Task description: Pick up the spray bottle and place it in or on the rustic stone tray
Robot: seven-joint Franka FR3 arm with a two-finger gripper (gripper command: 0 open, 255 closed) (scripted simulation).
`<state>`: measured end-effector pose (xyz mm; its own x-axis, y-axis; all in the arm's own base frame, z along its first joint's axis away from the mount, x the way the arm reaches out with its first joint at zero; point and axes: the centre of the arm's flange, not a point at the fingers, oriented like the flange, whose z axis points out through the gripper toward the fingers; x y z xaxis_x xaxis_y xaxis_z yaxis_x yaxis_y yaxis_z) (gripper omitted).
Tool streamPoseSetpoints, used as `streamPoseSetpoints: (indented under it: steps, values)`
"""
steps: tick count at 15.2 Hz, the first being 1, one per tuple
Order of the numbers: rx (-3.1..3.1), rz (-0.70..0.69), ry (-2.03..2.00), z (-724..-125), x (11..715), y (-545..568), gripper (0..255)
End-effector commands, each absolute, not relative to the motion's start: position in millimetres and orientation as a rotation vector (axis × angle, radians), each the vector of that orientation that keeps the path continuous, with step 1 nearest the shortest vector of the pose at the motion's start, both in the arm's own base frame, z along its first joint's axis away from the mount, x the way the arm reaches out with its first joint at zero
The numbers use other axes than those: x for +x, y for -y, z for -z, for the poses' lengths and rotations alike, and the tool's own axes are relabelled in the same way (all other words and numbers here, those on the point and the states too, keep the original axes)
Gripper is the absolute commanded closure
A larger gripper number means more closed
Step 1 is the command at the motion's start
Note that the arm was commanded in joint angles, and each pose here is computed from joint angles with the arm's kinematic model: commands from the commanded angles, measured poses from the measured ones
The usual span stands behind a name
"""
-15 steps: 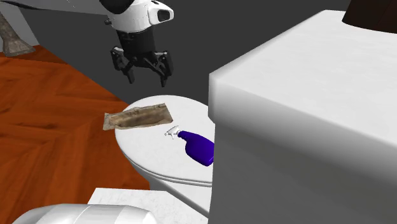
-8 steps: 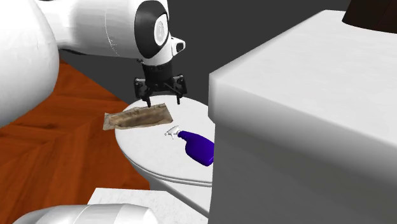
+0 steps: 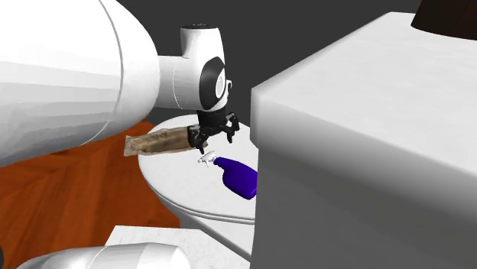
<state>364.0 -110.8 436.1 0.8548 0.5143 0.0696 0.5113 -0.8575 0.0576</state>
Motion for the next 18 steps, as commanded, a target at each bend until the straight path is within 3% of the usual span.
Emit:
streamPoseSetpoints:
  steps: [1,5,13,18]
  values:
    - [2.938,-0.104,-0.952,-415,374,117,0]
    - [2.831,-0.052,-1.177,-369,393,132,0]
    - [2.825,-0.050,-1.187,-327,396,135,0]
    - [2.825,-0.050,-1.187,-327,396,135,0]
